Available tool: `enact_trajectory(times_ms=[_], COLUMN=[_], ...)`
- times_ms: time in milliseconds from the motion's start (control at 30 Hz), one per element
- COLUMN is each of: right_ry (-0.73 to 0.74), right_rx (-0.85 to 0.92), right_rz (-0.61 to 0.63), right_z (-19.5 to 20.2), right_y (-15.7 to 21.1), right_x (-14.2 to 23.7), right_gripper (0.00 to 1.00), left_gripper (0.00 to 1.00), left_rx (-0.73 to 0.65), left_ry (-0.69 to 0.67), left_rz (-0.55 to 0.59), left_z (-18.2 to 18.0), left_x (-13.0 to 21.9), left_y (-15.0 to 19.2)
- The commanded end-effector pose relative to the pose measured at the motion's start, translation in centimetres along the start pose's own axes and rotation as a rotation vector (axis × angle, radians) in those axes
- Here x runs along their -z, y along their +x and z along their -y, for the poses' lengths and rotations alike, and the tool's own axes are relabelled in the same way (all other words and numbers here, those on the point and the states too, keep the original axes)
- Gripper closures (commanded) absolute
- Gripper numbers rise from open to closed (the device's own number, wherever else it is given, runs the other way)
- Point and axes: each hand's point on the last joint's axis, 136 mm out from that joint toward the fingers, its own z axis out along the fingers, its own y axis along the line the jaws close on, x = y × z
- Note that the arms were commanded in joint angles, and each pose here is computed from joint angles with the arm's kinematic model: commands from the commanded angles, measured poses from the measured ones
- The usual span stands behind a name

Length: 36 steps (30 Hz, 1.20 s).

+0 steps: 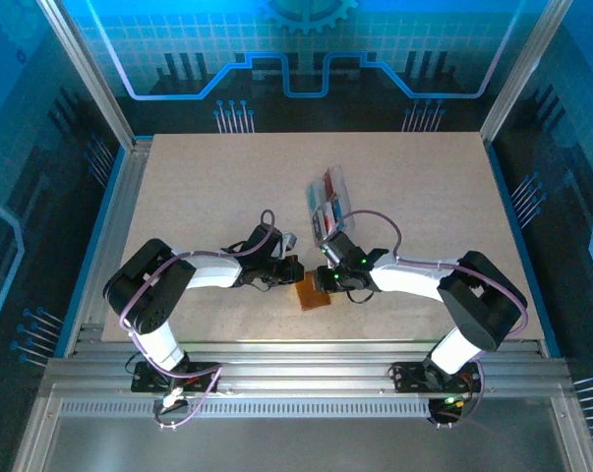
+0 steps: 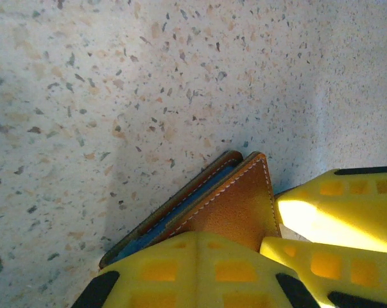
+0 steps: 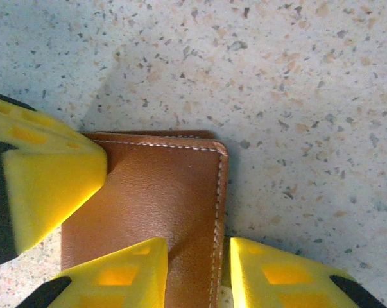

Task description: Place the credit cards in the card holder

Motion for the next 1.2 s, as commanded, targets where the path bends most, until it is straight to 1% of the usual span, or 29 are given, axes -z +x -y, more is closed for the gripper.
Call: enact_trajectory(times_ms=[0, 67, 133, 300, 333, 433, 667, 800, 967, 1167], right_ry=[0.034, 0.024, -0.005, -0.109, -0.123, -0.128, -0.029, -0.062, -0.122, -0.232], right_rx=[-0.028, -0.038, -0.037, 0.008, 0.014, 0.024, 0.084, 0.109, 0.125, 0.143], right_rz=[-0.039, -0.036, -0.04, -0.034, -0.033, -0.023, 0.021, 0.021, 0.03, 0.011], right_z=[1.6, 1.8, 1.5, -0.9, -1.2, -1.6, -1.6, -2.8, -4.4, -6.5], right_y=[0.9, 0.9, 0.9, 0.7, 0.7, 0.5, -0.1, -0.1, -0.3, -0.3], right_x=[-0.6, -0.6, -0.6, -0.3, -0.3, 0.0, 1.4, 1.6, 2.1, 1.7], right_gripper=[0.66, 0.64, 0.63, 0.66, 0.67, 0.75, 0.83, 0.88, 0.88, 0.81], left_gripper=[0.97, 0.97, 0.97, 0.97, 0.97, 0.97, 0.98, 0.98, 0.98, 0.98], left_rx=[0.061, 0.062, 0.063, 0.069, 0.07, 0.08, 0.094, 0.097, 0.099, 0.106], left_ry=[-0.15, -0.151, -0.154, -0.154, -0.153, -0.158, -0.158, -0.162, -0.165, -0.164], left_rz=[-0.094, -0.096, -0.097, -0.096, -0.094, -0.101, -0.108, -0.107, -0.108, -0.106], left_z=[-4.4, -4.5, -4.7, -4.8, -4.8, -5.2, -5.7, -5.8, -5.9, -6.1], left_x=[-0.4, -0.4, -0.4, -0.6, -0.6, -0.9, -1.4, -1.4, -1.4, -1.5], left_y=[3.8, 4.0, 4.0, 4.0, 4.0, 4.3, 4.8, 5.0, 5.2, 5.5])
